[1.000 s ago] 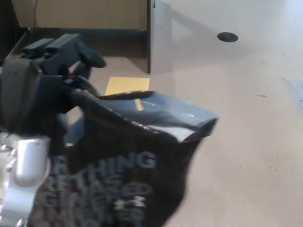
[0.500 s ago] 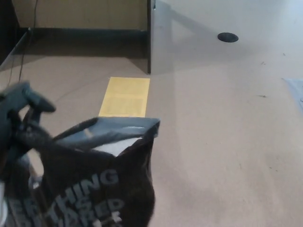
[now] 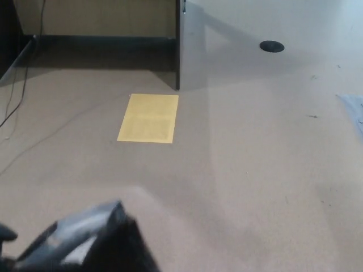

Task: A person is holding a plastic bag and the robot extends its left hand to grab the bag by hooking its thumb into the holes at the top and brings its hand down by its side. Then it extends its arm again to hand the plastic bag back to the person.

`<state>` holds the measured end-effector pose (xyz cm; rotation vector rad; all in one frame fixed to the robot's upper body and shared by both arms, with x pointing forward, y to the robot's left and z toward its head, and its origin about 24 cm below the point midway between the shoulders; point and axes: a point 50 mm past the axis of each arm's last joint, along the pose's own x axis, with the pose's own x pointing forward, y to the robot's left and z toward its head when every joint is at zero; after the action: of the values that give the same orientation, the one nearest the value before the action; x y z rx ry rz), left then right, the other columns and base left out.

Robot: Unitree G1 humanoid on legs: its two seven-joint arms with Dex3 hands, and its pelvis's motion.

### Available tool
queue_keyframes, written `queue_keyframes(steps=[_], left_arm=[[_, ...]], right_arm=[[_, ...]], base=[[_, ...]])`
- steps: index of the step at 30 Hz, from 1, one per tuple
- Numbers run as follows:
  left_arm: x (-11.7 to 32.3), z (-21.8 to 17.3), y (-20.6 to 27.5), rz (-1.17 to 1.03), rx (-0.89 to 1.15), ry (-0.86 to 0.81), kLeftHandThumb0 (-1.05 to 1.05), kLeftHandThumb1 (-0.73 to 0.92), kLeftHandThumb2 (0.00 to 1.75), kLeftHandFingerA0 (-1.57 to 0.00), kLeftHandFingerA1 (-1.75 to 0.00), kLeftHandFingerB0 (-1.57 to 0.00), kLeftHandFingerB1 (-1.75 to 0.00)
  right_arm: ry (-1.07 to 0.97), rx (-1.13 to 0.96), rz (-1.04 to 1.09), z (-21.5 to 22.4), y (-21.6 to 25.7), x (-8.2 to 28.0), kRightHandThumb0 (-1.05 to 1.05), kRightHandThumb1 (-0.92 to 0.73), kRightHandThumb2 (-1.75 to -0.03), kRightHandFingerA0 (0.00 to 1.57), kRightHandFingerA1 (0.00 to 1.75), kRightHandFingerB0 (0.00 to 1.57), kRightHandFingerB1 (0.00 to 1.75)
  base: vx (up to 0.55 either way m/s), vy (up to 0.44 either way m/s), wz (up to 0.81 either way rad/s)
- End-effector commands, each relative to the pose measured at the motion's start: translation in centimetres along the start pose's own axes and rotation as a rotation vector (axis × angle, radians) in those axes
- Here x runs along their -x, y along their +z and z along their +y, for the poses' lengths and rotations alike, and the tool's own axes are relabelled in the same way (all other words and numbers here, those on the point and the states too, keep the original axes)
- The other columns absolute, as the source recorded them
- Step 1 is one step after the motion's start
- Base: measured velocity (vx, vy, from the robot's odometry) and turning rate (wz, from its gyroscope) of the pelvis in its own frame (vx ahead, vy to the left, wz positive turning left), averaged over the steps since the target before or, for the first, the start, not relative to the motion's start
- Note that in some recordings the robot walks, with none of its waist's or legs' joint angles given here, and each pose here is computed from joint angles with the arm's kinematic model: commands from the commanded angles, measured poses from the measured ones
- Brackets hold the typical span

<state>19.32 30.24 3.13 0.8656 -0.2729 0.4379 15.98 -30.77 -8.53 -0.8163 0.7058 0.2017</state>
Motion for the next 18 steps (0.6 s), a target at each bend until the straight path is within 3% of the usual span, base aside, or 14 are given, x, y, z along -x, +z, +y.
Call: queue_keyframes(steps=[1, 5, 6, 12, 13, 15, 16, 18], left_arm=[[2.3, 0.3, -1.2, -0.013, 0.020, 0.036, -0.07, 0.71, 0.81, -0.98, -1.48, -0.80, -1.15], [3.8, -0.2, -2.2, 0.026, 0.003, -0.002, -0.12, 0.71, 0.83, -0.95, -1.51, -0.79, -1.16], [4.6, -0.4, -2.6, 0.047, -0.004, -0.018, -0.10, 0.70, 0.86, -0.90, -1.58, -0.79, -1.18], [6.5, -0.6, -3.8, 0.097, -0.050, -0.045, -0.10, 0.73, 0.85, -0.86, -1.67, -0.77, -1.22], [6.8, -0.6, -4.0, 0.102, -0.066, -0.051, -0.08, 0.73, 0.83, -0.86, -1.66, -0.77, -1.19], [6.9, -0.5, -4.1, 0.099, -0.080, -0.048, -0.10, 0.73, 0.84, -0.87, -1.65, -0.78, -1.20], [6.9, -0.5, -4.2, 0.097, -0.088, -0.050, -0.12, 0.75, 0.81, -0.86, -1.64, -0.77, -1.19], [6.9, -0.5, -4.4, 0.099, -0.100, -0.050, -0.12, 0.74, 0.81, -0.86, -1.64, -0.79, -1.14]], right_arm=[[-0.013, -0.010, 0.029, -0.2, -0.5, 0.1, -0.38, -0.60, -0.78, 0.64, 0.57, 0.48, 0.49], [-0.021, -0.010, 0.024, -0.2, -0.5, 0.2, -0.38, -0.60, -0.79, 0.67, 0.60, 0.48, 0.50], [-0.021, -0.013, 0.023, -0.2, -0.5, 0.2, -0.30, -0.69, -0.60, 0.73, 0.50, 0.52, 0.39], [-0.016, -0.006, 0.025, -0.3, -0.4, 0.1, -0.30, -0.69, -0.60, 0.72, 0.50, 0.50, 0.39], [-0.016, -0.008, 0.022, -0.3, -0.3, 0.0, -0.38, -0.60, -0.80, 0.66, 0.60, 0.49, 0.51], [-0.018, -0.012, 0.020, -0.4, -0.3, 0.0, -0.38, -0.59, -0.80, 0.66, 0.60, 0.50, 0.51], [-0.020, -0.013, 0.016, -0.4, -0.2, -0.1, -0.31, -0.69, -0.60, 0.71, 0.50, 0.55, 0.41], [-0.025, -0.013, 0.010, -0.5, -0.1, -0.1, -0.30, -0.68, -0.61, 0.72, 0.52, 0.55, 0.41]], base=[[0.00, 0.000, 0.00], [0.00, 0.000, 0.00], [0.00, 0.000, 0.00], [0.00, 0.000, 0.00], [0.00, 0.000, 0.00], [0.00, 0.000, 0.00], [0.00, 0.000, 0.00], [0.00, 0.000, 0.00]])
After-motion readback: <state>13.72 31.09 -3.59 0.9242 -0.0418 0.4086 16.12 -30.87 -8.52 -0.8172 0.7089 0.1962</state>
